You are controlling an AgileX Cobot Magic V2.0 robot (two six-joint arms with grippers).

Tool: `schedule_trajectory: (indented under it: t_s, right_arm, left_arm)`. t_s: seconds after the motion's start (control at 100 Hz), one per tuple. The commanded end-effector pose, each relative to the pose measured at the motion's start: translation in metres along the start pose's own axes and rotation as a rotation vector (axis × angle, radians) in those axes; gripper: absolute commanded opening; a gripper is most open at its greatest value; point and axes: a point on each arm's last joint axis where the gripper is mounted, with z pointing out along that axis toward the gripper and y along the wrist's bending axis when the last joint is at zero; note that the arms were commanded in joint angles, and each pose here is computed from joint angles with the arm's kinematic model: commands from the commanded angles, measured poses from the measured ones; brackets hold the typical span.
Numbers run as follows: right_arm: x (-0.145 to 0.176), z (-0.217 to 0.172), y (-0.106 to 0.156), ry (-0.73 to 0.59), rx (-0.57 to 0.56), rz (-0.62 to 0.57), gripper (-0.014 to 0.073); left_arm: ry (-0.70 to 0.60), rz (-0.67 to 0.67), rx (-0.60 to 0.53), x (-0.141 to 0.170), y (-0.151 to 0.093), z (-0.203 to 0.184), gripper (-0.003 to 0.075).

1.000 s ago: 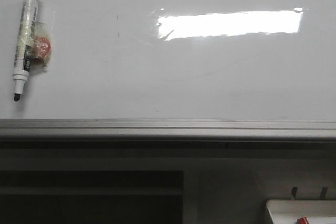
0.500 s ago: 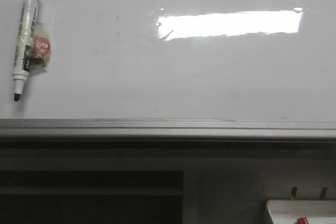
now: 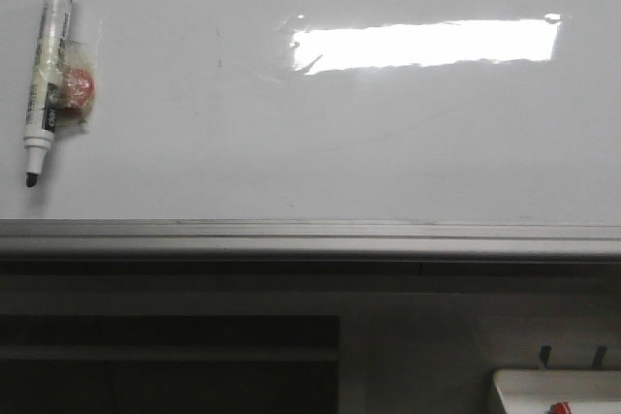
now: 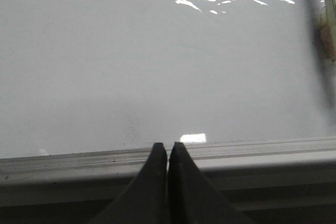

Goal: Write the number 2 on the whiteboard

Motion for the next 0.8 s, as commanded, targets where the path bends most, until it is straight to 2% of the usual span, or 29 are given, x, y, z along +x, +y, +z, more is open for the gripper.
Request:
schedule_trajectory:
  t_s: [0.0, 0.21, 0.48, 0.66, 0.75, 0.79]
  right_arm:
    - [0.001, 0.001, 0.0, -0.064, 0.005, 0.002, -0.0061]
    - [-0.005, 0.0, 0.0, -0.127, 0.009, 0.002, -0.0061]
    - [-0.03, -0.006, -0.002, -0.408, 0.023, 0.055, -0.0061]
    - [-0.032, -0.007, -0.003, -0.433, 0.025, 0.055, -0.0061]
    - [-0.027, -0.006, -0.002, -0.381, 0.02, 0.06, -0.0061]
    - [-0.026, -0.005, -0.002, -0.342, 0.008, 0.112, -0.0061]
  left_arm:
    - [-0.127, 0.027, -0.004, -0.008, 0.0, -0.002, -0.002]
    - [-0.144, 0.077, -0.012, -0.009, 0.0, -0.002, -0.002]
    - [-0.156, 0.05, -0.006, -0.01, 0.0, -0.002, -0.002]
    - [-0.187, 0.051, -0.004, -0.013, 0.0, -0.003, -0.002]
    - [-0.209, 0.045, -0.002, -0.016, 0.0, -0.004, -0.002]
    - [-0.216, 0.045, -0.002, -0.018, 0.0, -0.004, -0.002]
